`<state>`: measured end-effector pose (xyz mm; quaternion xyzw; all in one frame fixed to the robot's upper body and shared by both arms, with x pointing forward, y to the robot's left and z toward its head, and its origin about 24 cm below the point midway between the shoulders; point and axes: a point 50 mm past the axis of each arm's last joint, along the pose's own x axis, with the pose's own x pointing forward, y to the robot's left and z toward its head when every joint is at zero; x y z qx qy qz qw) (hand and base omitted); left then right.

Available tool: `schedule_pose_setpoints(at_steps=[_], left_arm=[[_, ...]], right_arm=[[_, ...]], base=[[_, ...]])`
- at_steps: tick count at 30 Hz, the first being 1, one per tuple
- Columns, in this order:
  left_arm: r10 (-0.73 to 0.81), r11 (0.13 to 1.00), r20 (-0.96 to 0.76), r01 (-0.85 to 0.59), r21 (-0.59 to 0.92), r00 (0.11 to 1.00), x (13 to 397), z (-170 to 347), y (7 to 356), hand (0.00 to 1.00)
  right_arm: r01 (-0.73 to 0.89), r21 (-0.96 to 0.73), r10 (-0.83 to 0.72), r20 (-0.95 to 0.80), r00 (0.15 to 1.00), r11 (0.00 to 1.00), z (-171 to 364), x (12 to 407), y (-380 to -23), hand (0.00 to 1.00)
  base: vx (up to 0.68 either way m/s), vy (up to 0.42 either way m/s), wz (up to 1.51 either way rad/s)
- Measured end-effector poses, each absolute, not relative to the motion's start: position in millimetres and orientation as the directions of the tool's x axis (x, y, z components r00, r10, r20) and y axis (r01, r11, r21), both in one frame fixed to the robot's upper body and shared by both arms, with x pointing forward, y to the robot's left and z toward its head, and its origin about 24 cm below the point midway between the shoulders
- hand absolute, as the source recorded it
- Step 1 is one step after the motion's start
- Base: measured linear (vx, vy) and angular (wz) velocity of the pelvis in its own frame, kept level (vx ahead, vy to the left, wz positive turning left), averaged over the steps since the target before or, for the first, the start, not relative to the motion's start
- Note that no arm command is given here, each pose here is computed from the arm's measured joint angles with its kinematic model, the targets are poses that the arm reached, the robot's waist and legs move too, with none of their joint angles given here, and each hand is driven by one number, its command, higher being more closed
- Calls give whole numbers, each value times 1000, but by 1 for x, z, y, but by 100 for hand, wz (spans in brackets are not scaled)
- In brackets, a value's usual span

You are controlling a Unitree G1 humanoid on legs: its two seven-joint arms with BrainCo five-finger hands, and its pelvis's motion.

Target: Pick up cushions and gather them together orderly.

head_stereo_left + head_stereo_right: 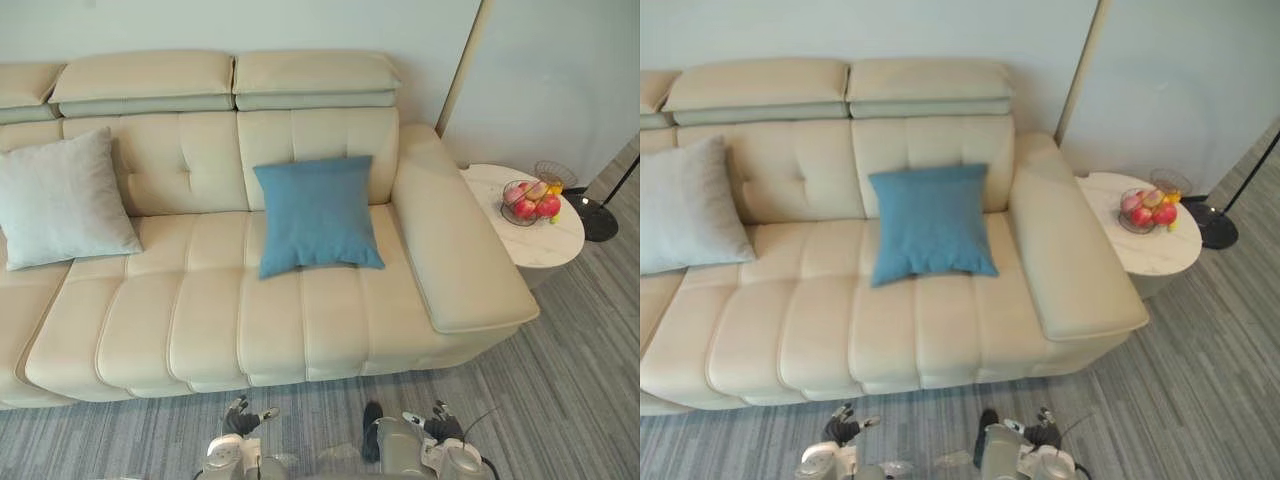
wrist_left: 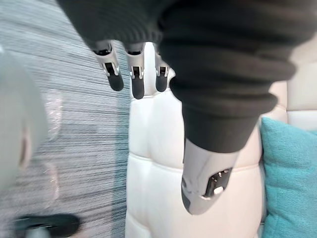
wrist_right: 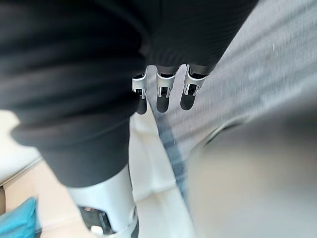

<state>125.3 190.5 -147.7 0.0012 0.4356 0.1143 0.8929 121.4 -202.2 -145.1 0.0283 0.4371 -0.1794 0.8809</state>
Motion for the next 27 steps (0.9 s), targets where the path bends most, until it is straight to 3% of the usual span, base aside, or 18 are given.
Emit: schedule_pose_setpoints(at_steps=[11, 27], left_arm=[[205, 971, -821, -217, 101, 532, 115, -155, 189, 0], [234, 970, -850, -174, 171, 471, 95, -160, 206, 0]], right_arm=[[439, -131, -321, -862, 393, 889, -161, 85, -212, 0], [449, -157, -330, -881, 340, 880, -164, 80, -221, 0]], base=[[8, -121, -11], [-12, 35, 7]])
